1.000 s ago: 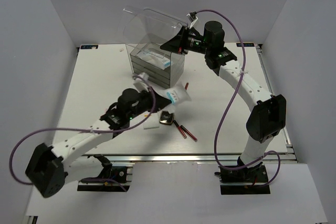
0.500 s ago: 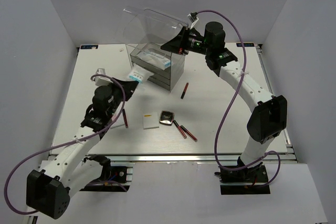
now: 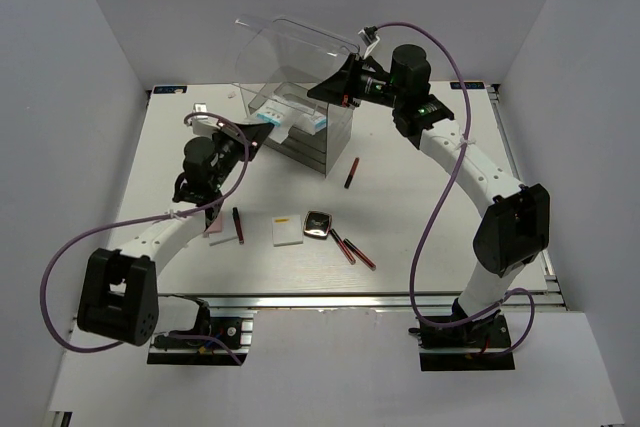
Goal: Organize the makeup
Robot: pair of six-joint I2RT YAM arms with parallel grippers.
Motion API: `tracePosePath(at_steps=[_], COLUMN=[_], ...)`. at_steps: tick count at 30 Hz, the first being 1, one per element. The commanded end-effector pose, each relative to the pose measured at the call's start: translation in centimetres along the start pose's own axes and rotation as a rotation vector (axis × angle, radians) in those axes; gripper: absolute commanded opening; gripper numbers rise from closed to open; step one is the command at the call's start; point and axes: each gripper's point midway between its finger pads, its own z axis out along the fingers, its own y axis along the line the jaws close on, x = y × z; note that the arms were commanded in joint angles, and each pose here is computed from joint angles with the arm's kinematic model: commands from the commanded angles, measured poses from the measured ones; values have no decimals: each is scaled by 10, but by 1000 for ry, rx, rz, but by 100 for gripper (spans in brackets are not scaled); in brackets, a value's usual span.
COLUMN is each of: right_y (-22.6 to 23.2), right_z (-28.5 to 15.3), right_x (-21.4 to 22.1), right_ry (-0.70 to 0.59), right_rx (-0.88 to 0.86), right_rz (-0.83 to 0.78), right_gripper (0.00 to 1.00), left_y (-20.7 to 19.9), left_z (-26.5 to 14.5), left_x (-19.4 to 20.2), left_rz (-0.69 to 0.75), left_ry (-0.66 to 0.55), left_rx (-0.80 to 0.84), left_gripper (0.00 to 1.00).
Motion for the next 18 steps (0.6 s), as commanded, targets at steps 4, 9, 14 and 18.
tracePosePath(at_steps=[4,9,14,18], right_y=[56,53,52,51], right_z=[-19,-17,-16,-16], right_x=[-26,-26,-25,-25], right_ry=[-79,-82,-79,-79], right_rx=[-116,-115,-114,-111], right_rz=[-138,-137,-140,-139], right_gripper=[0,0,0,0], left_y=[-64,-58,-37,-46], left_z=[10,27,57,81], left_x=[-24,-23,-22,-30], left_rz=[-30,-102,-195,-238], left_ry=[-54,-57,-66,-76], left_rx=[250,293,316,406], left_gripper=[0,0,0,0])
